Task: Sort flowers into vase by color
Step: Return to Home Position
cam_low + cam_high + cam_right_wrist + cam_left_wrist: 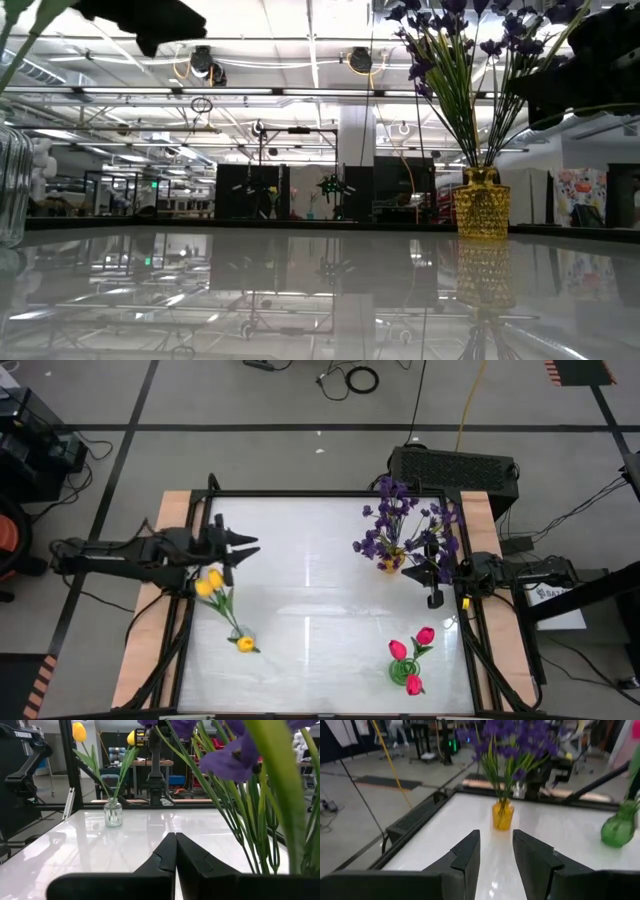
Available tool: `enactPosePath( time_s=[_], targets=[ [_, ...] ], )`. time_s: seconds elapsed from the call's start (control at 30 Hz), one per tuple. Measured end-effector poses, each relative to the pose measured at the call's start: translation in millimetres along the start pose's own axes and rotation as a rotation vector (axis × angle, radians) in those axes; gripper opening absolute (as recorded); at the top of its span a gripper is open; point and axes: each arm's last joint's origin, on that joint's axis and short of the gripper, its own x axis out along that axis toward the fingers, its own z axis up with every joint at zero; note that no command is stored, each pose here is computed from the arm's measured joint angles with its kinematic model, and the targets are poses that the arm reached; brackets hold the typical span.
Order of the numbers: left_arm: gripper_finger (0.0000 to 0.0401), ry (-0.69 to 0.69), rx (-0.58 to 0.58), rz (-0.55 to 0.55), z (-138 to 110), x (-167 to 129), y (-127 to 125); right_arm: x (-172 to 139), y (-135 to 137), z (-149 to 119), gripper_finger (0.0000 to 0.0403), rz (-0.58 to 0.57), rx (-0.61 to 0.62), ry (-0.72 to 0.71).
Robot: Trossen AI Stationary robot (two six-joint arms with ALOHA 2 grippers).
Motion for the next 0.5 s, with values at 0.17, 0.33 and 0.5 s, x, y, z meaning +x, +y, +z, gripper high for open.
enactPosePath(
  time_s=[0.17, 0.33, 0.5],
  targets=[
    [0.0122, -0.084, -0.018, -0.041, 2, -20, 4, 0, 0, 0, 0.0, 0.001, 0.0, 0.002],
    [0.0122, -0.224, -0.042, -0.093, 14, -33, 6, 0, 0, 0, 0.0, 0.001, 0.0, 0.002],
    [0.0122, -0.255, 0.025, -0.081, 15, -44, 9, 0, 0, 0, 0.0, 0.001, 0.0, 0.003]
  ],
)
